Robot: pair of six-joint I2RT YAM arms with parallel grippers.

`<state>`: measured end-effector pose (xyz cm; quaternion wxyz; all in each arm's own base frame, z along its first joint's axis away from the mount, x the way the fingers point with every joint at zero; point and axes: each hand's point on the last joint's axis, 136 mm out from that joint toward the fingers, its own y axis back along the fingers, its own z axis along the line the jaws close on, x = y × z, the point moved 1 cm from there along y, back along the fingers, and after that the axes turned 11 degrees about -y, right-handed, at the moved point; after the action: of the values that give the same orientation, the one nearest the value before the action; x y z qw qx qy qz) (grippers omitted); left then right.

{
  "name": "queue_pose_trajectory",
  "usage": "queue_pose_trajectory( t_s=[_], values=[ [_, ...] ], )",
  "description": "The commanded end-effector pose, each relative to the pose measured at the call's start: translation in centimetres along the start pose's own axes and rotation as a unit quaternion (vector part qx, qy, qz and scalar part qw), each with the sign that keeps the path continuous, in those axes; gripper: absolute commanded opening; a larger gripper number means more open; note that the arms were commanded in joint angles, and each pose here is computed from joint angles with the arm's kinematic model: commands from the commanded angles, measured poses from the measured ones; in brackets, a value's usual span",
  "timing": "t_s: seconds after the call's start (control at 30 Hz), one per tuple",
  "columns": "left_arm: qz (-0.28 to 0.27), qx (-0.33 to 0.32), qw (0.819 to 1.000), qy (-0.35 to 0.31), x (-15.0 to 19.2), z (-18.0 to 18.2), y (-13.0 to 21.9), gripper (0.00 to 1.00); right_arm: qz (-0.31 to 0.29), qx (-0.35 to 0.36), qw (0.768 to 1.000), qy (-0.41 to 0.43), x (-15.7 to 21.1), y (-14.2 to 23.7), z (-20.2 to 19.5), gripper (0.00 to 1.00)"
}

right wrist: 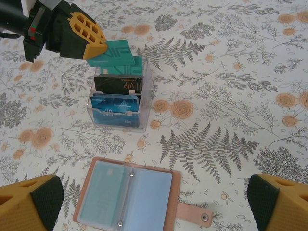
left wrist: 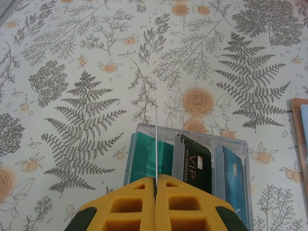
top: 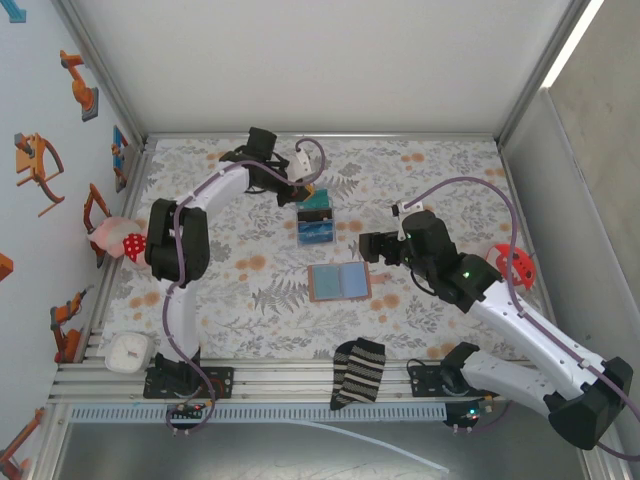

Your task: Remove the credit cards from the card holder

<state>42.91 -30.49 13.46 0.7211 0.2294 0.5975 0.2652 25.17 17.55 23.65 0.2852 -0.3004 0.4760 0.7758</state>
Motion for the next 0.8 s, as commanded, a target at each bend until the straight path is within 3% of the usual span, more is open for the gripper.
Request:
queue_pose_trajectory(
  t_s=[0.0,0.43,0.5,0.6,0.77],
  values=[
    [-0.008,0.017,1.000,-0.009,0.1,0.0,-0.2,0.00,-0.028,0.002,1.000,-0.014,-1.7,0.9,0.3,0.97],
    [-0.001,0.030,1.000,0.004,1.3,0.3,-1.7,0.01,-0.024,-0.002,1.000,-0.016,-1.6,0.8,0.4,0.97],
    [0.001,0.033,0.999,0.004,1.5,0.1,-1.7,0.05,-0.020,-0.004,1.000,-0.016,-1.5,0.7,0.5,0.97],
    [0.001,0.034,0.999,0.003,1.5,0.0,-1.7,0.24,-0.016,-0.007,1.000,-0.016,-1.3,0.5,0.6,0.98],
    [-0.002,0.031,0.999,-0.006,0.6,-0.3,-1.3,0.25,-0.009,-0.015,1.000,-0.014,-1.2,0.3,1.0,0.99]
  ],
)
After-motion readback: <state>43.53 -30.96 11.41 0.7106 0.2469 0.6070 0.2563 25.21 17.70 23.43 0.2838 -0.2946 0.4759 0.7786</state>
